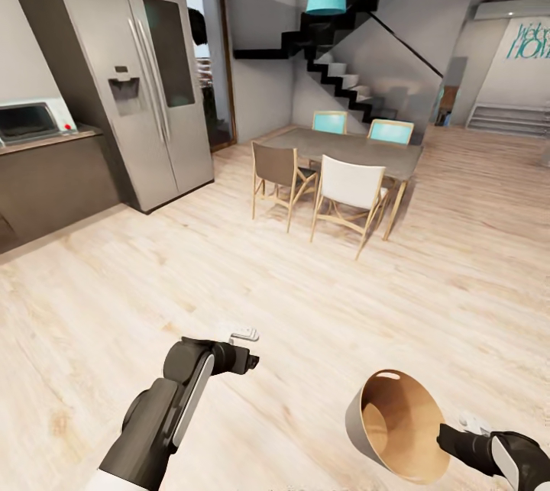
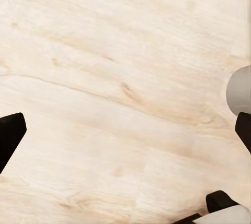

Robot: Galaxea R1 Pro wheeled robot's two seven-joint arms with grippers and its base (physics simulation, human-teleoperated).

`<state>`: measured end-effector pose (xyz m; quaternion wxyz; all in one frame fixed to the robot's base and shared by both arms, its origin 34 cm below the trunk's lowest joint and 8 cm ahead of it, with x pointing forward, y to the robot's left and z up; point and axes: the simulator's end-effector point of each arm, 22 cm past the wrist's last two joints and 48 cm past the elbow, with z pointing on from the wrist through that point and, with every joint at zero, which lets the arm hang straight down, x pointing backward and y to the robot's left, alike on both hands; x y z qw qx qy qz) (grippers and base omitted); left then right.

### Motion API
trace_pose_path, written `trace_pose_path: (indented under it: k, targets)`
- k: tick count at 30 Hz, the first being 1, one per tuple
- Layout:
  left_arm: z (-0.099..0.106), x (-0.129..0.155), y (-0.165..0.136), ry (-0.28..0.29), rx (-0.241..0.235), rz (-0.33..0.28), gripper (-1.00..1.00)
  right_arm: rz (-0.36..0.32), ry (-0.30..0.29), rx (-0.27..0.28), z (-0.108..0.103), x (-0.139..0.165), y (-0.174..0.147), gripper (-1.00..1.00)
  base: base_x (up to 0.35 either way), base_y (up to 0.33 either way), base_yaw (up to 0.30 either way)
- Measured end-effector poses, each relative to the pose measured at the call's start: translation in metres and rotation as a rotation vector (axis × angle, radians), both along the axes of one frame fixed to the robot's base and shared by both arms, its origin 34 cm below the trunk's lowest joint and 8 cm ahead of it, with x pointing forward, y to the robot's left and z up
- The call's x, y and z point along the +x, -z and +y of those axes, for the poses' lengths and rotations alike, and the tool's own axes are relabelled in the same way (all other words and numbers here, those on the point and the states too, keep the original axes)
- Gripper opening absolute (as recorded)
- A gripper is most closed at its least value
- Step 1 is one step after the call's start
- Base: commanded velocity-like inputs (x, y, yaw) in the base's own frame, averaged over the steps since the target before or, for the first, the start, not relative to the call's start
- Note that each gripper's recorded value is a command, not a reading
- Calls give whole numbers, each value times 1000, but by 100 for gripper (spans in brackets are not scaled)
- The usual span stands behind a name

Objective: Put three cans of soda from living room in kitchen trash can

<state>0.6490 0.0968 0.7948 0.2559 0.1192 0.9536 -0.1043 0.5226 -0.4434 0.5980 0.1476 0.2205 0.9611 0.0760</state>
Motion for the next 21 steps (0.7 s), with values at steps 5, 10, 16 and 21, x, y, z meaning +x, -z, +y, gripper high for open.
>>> trace_pose_path:
  k: [5, 10, 16, 21]
  targets:
    - [0, -1, 4, 0, 1, 7, 100, 6, 1, 1, 0, -2, 2, -100, 0, 0, -202]
    - [0, -1, 7, 0, 0, 13, 100, 11, 1, 1, 0, -3, 5, -100, 0, 14, -202]
    - [1, -2, 11, 0, 1, 21, 100, 17, 0, -1, 0, -5, 7, -100, 0, 171, -187]
    - [1, -3, 12, 0, 2, 24, 100, 18, 1, 1, 0, -6, 8, -100, 0, 285, -65]
